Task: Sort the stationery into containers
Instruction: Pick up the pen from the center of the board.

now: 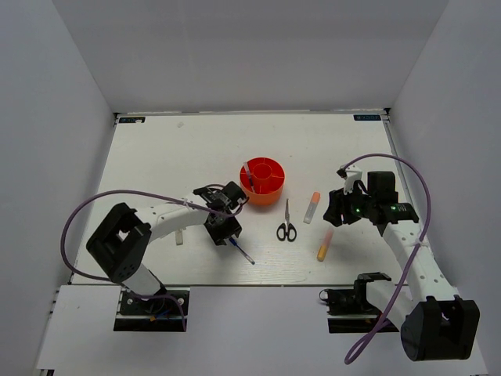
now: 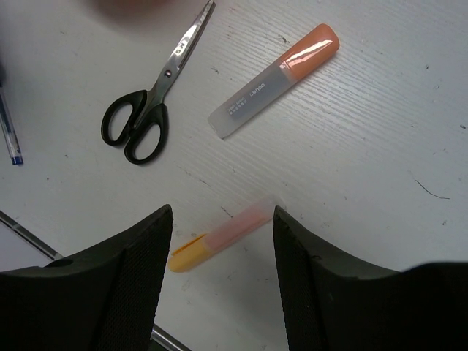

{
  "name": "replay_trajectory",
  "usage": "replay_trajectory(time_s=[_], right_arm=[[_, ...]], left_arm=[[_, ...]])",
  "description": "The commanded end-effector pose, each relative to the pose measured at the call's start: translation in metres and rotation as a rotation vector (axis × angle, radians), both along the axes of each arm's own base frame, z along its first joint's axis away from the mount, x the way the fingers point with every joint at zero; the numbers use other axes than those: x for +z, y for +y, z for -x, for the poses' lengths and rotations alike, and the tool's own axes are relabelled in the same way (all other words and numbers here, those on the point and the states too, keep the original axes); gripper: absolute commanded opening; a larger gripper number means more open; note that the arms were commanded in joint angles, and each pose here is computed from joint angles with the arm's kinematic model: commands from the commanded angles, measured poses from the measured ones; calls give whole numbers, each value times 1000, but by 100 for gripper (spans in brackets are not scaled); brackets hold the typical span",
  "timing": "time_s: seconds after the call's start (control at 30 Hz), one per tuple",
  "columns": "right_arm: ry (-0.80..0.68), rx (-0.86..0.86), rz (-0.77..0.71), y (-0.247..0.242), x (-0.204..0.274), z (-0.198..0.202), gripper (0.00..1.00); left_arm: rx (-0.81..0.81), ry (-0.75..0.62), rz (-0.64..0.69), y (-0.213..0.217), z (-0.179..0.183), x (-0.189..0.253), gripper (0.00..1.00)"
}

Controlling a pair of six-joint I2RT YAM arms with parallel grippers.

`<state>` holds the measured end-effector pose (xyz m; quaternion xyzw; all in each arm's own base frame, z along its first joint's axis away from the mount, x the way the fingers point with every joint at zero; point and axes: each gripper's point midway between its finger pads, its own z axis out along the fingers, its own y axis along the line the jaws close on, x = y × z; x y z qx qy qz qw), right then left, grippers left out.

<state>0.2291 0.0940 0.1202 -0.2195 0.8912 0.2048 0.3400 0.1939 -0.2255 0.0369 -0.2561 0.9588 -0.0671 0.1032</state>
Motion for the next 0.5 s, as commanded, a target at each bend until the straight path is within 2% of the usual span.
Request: replay_trajectory(time_s=[0.0,0.33,0.4,0.47], right_arm=[[-73,11,-12,2,22,-8,61],[-75,7,-14,2,23,-8,61],[-74,10,-15,2,23,-8,61],[-78,7,-14,2,24,-8,61]], left_arm=[[55,-2,-36,5,-3,-7,54],[75,6,-100,6,-21,-18,52],[80,14,-105,6,-22,-20,47],[84,29,-119,9,-19,-25,37]])
